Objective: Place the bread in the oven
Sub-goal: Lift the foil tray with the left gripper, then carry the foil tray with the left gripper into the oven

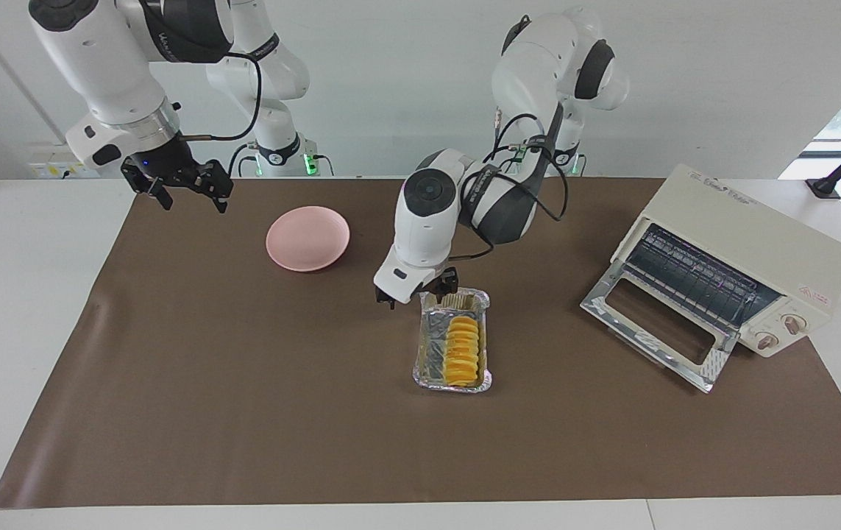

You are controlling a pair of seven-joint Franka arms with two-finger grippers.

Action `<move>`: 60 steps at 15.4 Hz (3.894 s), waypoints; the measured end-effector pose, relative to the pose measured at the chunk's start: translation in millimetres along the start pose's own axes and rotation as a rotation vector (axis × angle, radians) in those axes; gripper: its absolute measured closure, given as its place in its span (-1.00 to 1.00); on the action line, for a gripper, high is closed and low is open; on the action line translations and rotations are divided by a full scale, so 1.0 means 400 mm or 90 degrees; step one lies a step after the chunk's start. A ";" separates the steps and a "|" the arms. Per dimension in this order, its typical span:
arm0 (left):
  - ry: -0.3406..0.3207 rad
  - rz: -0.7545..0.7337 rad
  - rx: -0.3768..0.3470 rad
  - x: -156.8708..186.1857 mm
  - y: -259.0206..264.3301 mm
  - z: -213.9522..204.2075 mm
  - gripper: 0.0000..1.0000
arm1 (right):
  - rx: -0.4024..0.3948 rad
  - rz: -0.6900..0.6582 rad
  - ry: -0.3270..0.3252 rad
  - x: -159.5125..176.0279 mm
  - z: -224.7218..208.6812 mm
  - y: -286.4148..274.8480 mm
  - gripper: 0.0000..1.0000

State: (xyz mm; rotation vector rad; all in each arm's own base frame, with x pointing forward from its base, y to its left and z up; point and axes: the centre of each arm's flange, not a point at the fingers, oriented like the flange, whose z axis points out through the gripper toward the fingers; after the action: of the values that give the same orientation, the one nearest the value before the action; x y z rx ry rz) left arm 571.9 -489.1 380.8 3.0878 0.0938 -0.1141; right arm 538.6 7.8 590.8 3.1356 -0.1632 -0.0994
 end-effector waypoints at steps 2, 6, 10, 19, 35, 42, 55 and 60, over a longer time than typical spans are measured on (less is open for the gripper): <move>0.016 -0.004 -0.011 0.015 0.013 0.042 -1.00 | 0.000 0.000 0.000 0.000 0.000 0.000 -1.00; 0.037 -0.006 0.002 0.037 -0.002 0.052 -1.00 | 0.000 0.000 0.000 0.000 0.000 0.000 -1.00; 0.050 0.003 0.024 0.039 -0.006 0.061 -1.00 | 0.000 0.000 0.000 0.000 0.000 0.000 -1.00; 0.046 0.005 0.034 0.036 -0.008 0.085 -0.11 | 0.000 0.000 0.000 0.000 0.000 0.000 -1.00; 0.034 -0.004 0.040 0.039 -0.022 0.112 0.96 | 0.000 0.000 0.000 0.000 0.000 0.000 -1.00; 0.015 -0.180 0.113 0.141 -0.204 0.028 0.96 | 0.000 0.000 0.000 0.000 0.000 0.000 -1.00; -0.052 -0.474 0.140 0.281 -0.729 -0.248 0.96 | 0.000 0.000 0.000 0.000 0.000 0.000 -1.00; -0.048 -0.409 0.175 0.278 -0.789 -0.279 0.96 | 0.000 0.000 0.000 0.000 0.000 0.000 -1.00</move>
State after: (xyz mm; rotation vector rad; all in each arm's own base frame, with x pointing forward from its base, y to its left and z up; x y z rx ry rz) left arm 671.0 -162.0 468.5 3.1709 1.1494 -0.2847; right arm 538.6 7.8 590.8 3.1356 -0.1632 -0.0994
